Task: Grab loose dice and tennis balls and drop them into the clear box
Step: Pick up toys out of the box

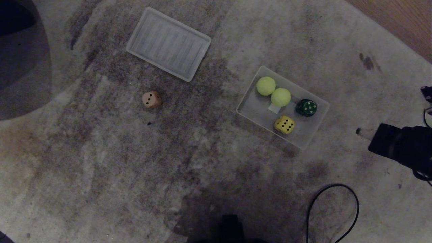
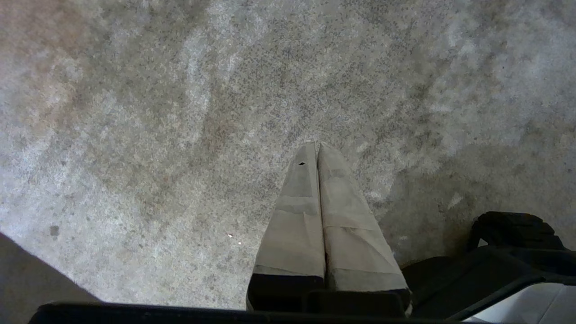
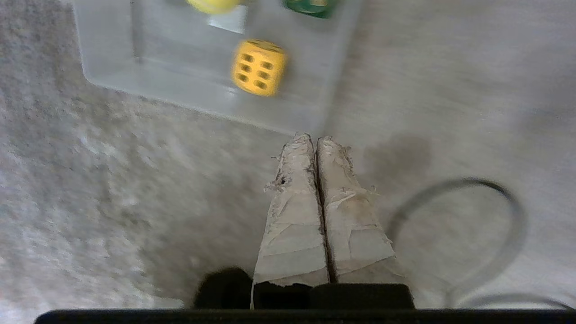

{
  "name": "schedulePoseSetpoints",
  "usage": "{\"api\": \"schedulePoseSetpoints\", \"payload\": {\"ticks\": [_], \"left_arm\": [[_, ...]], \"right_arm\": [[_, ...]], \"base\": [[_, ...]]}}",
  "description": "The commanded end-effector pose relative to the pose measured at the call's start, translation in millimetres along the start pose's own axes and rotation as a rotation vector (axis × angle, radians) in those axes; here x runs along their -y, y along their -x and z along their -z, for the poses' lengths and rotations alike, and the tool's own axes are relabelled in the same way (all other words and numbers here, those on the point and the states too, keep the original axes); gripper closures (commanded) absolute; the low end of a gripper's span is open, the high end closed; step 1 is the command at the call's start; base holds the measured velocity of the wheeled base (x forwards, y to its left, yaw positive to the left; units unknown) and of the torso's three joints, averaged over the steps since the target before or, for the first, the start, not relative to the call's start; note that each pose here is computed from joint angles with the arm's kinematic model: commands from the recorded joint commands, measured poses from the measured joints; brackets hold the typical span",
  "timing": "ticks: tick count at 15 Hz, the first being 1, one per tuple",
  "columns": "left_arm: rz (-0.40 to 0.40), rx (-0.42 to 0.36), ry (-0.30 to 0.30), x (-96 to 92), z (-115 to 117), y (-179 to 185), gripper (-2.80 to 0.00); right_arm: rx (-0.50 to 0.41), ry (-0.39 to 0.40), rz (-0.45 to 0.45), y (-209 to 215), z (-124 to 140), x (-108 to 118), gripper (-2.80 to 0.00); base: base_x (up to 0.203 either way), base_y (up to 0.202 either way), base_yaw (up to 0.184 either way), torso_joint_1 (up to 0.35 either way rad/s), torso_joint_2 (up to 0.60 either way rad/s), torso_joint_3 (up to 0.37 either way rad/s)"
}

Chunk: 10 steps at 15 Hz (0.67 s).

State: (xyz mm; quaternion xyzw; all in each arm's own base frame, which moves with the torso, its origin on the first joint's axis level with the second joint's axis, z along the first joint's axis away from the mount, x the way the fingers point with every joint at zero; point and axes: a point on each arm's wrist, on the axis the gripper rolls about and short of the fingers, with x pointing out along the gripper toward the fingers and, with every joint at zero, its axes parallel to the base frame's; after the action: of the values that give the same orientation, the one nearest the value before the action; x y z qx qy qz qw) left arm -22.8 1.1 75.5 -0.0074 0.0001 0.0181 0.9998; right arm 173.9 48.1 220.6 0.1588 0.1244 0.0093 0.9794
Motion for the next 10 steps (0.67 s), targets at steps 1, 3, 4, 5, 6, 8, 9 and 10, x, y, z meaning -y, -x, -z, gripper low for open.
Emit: {"api": "schedulePoseSetpoints", "payload": {"ticks": [1,3,4,5,6,8,9,10], "left_arm": [[-0.001,-0.001,0.0,0.0,0.4,-0.1,0.0],[-0.001,-0.001,0.0,0.0,0.4,-0.1,0.0],[-0.001,-0.001,0.0,0.0,0.4,-0.1,0.0],[-0.001,-0.001,0.0,0.0,0.4,-0.1,0.0],[-0.001,-0.001,0.0,0.0,0.4,-0.1,0.0],[-0.001,-0.001,0.0,0.0,0.4,-0.1,0.0],[-0.001,-0.001,0.0,0.0,0.4,-0.1,0.0],[-0.001,-0.001,0.0,0.0,0.4,-0.1,0.0]], "right_arm": [[0.104,-0.017,0.029,57.9,2.4,19.9,0.0],[0.148,-0.027,0.145,75.4,10.9,38.8,0.0],[0.173,-0.033,0.171,87.2,18.6,45.6,0.0],[0.2,-0.038,0.183,99.1,27.5,51.2,0.0],[0.227,-0.043,0.201,109.6,37.3,56.9,0.0],[0.269,-0.049,0.267,125.4,63.4,69.7,0.0],[0.283,-0.039,0.293,130.5,74.2,74.1,0.0],[0.277,-0.011,0.312,133.2,87.5,78.6,0.0]], "base": [[0.0,0.0,0.0,0.0,0.0,0.0],[0.0,0.0,0.0,0.0,0.0,0.0],[0.0,0.0,0.0,0.0,0.0,0.0],[0.0,0.0,0.0,0.0,0.0,0.0],[0.0,0.0,0.0,0.0,0.0,0.0],[0.0,0.0,0.0,0.0,0.0,0.0],[0.0,0.0,0.0,0.0,0.0,0.0],[0.0,0.0,0.0,0.0,0.0,0.0]]}}
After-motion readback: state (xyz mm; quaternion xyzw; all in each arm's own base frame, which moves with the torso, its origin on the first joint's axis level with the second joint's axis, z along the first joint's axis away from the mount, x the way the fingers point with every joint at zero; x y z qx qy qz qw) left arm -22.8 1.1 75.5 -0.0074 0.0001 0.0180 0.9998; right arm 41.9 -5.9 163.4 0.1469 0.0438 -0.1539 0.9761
